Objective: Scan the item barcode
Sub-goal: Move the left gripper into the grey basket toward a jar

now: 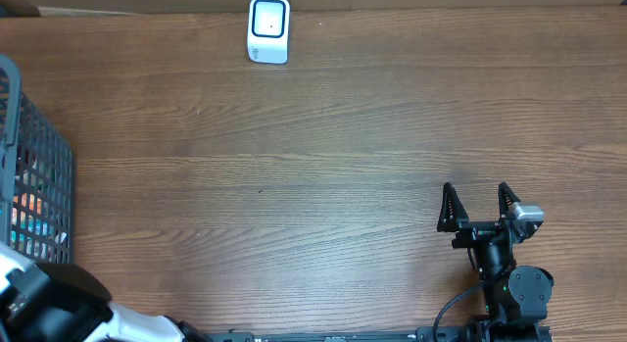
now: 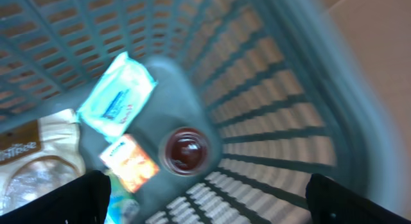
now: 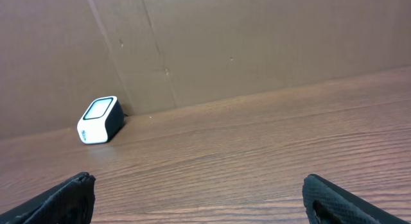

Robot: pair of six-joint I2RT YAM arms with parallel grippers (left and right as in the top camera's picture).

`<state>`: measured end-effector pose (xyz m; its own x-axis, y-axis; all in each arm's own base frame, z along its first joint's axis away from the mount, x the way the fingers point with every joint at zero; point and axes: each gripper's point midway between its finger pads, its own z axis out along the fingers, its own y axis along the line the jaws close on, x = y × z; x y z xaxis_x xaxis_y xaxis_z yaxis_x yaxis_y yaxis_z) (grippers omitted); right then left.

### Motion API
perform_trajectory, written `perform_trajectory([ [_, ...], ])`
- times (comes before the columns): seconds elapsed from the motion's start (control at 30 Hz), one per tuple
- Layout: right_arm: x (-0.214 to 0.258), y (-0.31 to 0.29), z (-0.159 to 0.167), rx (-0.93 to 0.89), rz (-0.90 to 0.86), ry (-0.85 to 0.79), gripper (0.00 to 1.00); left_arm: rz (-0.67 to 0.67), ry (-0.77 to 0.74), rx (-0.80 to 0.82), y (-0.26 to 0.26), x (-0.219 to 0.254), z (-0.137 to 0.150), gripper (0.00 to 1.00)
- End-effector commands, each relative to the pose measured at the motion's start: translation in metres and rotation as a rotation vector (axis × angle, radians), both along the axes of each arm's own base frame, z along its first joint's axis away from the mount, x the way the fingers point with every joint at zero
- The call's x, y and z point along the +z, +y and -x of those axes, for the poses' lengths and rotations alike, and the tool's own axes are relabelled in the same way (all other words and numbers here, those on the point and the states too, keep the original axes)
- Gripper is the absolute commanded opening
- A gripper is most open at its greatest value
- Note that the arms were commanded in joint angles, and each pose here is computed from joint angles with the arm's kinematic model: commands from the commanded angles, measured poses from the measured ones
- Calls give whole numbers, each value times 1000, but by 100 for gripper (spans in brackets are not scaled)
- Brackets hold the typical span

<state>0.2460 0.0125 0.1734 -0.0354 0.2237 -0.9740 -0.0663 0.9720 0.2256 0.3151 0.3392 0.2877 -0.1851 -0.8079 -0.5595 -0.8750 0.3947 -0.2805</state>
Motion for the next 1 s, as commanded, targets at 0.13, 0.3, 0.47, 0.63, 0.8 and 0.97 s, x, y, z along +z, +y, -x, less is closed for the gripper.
perform_trajectory([
  [0.13, -2, 0, 0, 0, -1, -3, 100, -44, 205, -243, 21, -55, -7, 100],
  [0.3, -2, 0, 0, 0, -1, -3, 100, 42, 236, -424, 15, -105, -25, 100],
  [0.47, -2, 0, 0, -1, -1, -3, 100, 106, 289, -471, 16, -145, -27, 100],
  [0.63, -2, 0, 0, 0, -1, -3, 100, 117, 288, -536, 13, -164, -39, 100],
  [0.8, -2, 0, 0, 0, -1, -3, 100, 113, 312, -584, 10, -182, -50, 100],
  [0.97, -2, 0, 0, 0, -1, -3, 100, 80, 314, -626, 7, -183, -60, 100],
])
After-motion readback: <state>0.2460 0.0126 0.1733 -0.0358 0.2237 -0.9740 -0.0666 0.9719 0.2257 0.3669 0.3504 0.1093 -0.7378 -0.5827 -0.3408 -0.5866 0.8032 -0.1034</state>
